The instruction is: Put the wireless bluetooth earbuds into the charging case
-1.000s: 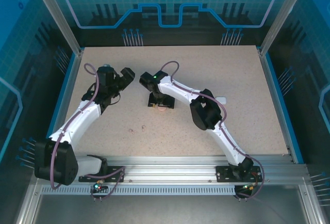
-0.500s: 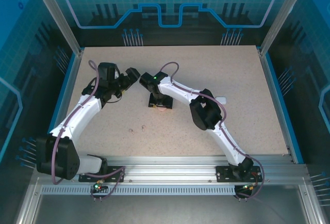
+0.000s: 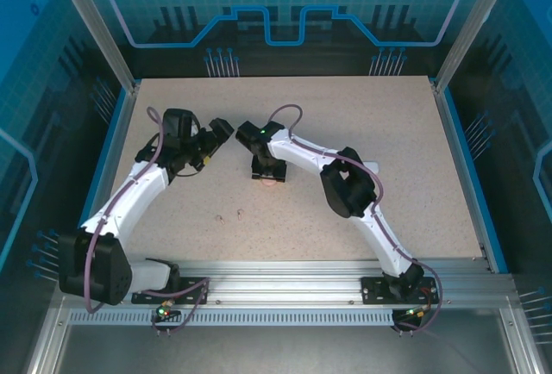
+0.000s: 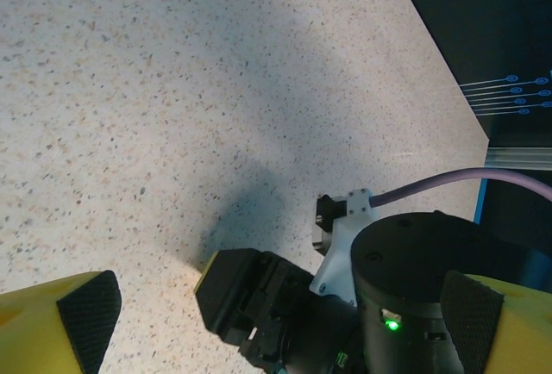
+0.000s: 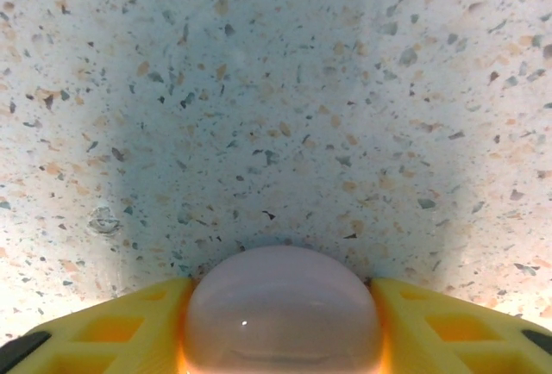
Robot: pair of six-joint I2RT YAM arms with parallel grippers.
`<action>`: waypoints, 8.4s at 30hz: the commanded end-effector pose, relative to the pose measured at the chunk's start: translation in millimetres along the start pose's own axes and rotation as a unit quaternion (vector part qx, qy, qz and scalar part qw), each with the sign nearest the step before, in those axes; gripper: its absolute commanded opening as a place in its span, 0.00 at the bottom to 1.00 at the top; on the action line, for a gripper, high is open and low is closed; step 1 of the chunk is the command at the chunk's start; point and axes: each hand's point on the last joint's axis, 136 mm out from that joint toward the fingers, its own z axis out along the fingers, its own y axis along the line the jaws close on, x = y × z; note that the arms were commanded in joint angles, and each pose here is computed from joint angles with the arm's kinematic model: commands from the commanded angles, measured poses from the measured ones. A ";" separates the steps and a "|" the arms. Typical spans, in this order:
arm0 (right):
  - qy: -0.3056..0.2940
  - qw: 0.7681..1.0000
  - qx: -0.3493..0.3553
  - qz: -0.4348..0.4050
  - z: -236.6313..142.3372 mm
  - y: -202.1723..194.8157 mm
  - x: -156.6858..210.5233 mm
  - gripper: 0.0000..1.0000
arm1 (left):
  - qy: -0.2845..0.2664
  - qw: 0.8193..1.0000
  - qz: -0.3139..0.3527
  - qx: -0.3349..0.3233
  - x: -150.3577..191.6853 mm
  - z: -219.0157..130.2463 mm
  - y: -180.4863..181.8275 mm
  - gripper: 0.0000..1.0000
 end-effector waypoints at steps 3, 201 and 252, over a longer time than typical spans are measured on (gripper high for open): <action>0.021 1.000 -0.010 0.016 7.0 -9.4 8.1 0.48 | 0.006 1.000 -0.014 -0.014 10.0 -5.5 16.9 0.99; -0.195 0.867 -0.454 -0.062 -154.4 -87.0 -62.8 0.63 | 0.120 0.890 0.224 0.380 84.6 -7.2 -162.9 0.00; -0.201 0.810 -0.530 -0.151 -217.1 -35.4 -55.8 0.34 | 0.138 0.885 0.211 0.391 90.8 -2.7 -165.0 0.00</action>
